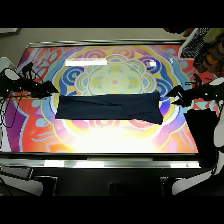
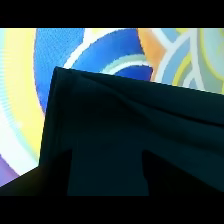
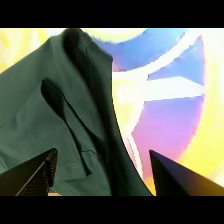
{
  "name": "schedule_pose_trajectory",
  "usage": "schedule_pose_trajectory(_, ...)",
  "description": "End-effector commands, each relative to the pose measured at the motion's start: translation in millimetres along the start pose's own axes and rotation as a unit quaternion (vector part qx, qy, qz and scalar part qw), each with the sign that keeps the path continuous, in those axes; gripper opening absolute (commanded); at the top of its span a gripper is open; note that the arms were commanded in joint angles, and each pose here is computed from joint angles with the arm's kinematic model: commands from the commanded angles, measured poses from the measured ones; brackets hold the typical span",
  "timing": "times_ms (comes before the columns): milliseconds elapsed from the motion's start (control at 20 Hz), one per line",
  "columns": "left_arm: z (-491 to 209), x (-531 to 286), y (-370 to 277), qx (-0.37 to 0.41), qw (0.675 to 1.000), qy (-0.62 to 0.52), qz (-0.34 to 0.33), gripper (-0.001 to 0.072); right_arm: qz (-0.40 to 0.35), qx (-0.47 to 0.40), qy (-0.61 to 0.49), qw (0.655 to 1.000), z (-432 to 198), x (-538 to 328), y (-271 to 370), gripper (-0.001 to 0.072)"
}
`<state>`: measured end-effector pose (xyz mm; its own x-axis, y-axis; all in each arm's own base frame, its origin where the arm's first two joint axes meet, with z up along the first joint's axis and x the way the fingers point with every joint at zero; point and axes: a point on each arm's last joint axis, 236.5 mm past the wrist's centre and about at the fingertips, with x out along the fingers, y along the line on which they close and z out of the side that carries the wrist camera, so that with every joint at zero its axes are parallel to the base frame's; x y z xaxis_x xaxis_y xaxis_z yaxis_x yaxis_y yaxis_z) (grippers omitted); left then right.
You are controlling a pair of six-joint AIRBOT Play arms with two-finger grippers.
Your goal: Fold the clothes and pants, and hang the long-sleeved shirts on hangers.
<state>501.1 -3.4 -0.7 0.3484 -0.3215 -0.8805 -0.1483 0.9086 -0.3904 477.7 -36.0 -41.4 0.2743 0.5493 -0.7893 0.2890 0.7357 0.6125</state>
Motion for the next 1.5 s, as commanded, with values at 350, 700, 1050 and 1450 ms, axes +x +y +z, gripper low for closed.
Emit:
schedule_pose_trajectory(350, -6, -21, -3, 0.008, 1.0, 0.01, 0.01, 0.0513, 0.049, -0.013, 0.094, 0.994, -33, 71, 10, 0.0645)
schedule_pose_trajectory(700, -6, -21, -3, 0.007, 1.0, 0.01, 0.009, 0.0513, 0.017, -0.04, 0.129, 0.991, -59, 102, 29, 0.0461)
schedule_pose_trajectory(1050, -10, -20, -15, -0.005, 1.0, 0.019, -0.012, 0.044, -0.029, -0.063, 0.114, 0.991, -60, 91, 45, 0.0033)
schedule_pose_trajectory(1450, -60, 62, -182, -0.03, 0.978, 0.093, -0.183, 0.0013, -0.102, -0.115, 0.037, 0.987, -51, -47, 108, 0.0033)
